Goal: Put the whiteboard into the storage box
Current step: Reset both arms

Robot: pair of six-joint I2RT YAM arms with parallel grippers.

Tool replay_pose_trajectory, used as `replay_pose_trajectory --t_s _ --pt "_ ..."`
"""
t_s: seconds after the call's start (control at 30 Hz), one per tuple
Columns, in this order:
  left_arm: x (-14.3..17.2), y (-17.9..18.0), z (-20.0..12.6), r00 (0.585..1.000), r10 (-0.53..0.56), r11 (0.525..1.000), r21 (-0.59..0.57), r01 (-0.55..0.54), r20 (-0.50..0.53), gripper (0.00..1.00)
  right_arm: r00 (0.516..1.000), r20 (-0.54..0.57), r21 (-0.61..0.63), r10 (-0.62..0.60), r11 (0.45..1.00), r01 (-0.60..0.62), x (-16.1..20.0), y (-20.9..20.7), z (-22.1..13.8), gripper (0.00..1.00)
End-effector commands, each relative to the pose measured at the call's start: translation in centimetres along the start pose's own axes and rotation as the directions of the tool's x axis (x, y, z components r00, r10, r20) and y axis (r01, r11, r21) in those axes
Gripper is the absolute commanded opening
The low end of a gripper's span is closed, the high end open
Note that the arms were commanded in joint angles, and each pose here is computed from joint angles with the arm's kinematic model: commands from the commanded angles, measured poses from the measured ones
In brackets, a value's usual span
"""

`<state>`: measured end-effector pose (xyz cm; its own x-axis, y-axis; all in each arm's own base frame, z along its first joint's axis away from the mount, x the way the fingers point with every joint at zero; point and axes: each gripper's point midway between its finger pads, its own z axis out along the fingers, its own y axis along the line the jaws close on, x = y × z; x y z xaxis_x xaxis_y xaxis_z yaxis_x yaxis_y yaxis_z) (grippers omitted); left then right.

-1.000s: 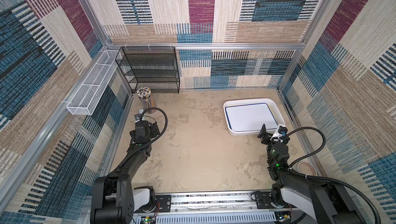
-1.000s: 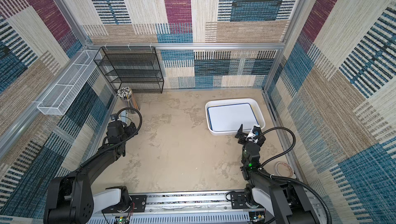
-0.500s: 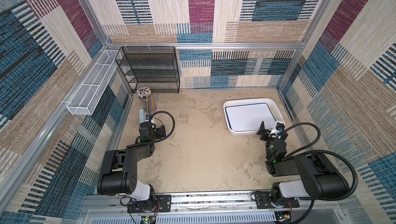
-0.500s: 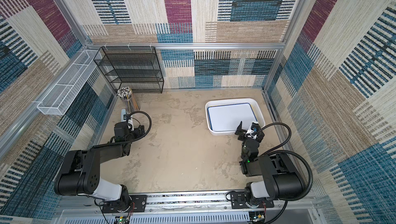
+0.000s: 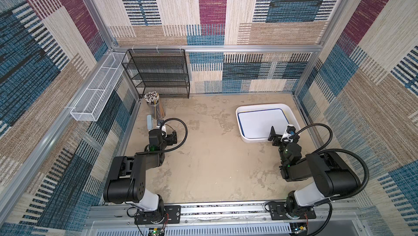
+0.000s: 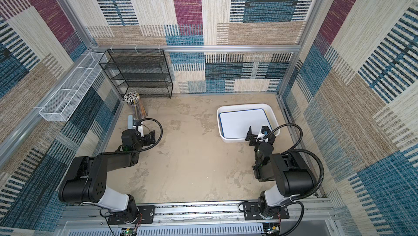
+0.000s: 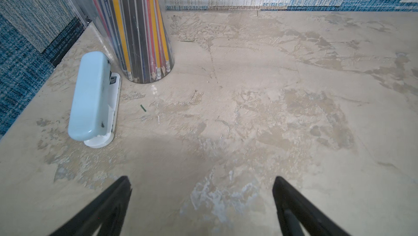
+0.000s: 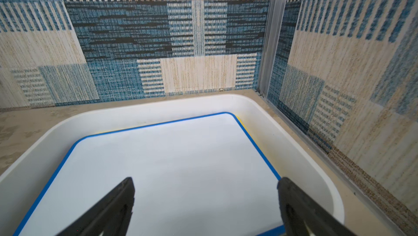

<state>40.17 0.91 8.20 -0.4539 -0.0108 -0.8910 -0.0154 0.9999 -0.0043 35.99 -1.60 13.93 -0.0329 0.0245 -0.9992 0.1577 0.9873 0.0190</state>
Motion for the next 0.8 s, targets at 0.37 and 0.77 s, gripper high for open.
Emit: replay_pose_trajectory --t_s 0.37,0.77 --pt "-0.81 -0.21 -0.07 1.0 0.008 1.0 0.02 -0.009 0.028 0.99 0.999 0.003 -0.051 0.034 0.998 -0.034 -0.63 0.06 1.09 1.0" --pt "-0.74 -0.23 -0.1 1.0 0.009 1.0 0.018 -0.01 0.029 0.99 0.999 0.01 -0.053 0.032 0.998 -0.031 -0.73 0.09 0.9 1.0"
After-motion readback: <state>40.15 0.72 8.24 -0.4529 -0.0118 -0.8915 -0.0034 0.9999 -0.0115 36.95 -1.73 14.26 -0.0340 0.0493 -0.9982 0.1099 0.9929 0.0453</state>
